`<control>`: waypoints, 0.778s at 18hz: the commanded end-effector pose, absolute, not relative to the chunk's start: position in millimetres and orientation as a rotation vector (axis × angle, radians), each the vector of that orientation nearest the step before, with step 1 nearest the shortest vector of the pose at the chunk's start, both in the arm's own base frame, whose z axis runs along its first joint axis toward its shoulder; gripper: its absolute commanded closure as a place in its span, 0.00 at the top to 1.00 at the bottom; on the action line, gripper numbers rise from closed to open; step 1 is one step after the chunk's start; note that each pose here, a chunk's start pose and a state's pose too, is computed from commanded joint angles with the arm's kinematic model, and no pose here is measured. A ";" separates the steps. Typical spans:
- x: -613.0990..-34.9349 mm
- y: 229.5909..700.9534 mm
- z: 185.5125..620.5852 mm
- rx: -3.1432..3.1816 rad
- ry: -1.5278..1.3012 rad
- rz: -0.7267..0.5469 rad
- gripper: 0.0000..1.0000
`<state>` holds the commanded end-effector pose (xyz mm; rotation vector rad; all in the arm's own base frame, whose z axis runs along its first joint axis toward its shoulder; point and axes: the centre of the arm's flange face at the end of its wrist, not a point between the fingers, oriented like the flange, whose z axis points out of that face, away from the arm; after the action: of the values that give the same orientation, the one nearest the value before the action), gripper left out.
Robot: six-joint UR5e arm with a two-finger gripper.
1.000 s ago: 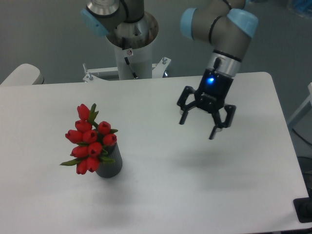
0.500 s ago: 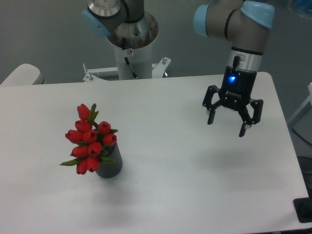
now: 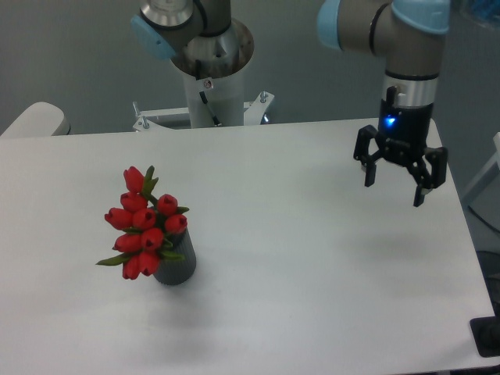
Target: Insert the flowers into the vase
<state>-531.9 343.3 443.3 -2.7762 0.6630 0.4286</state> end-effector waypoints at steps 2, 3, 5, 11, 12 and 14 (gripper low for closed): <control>-526.8 362.5 454.9 -2.862 0.807 0.421 1.00; -525.8 368.2 457.8 -2.886 0.839 0.414 1.00; -527.0 376.5 462.4 -2.905 0.866 0.404 1.00; -530.5 391.9 475.1 -2.944 0.913 0.391 1.00; -528.8 394.4 475.3 -2.941 0.919 0.393 1.00; -528.4 395.3 475.7 -2.939 0.919 0.397 1.00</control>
<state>-528.4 395.3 475.7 -2.9392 0.9191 0.3974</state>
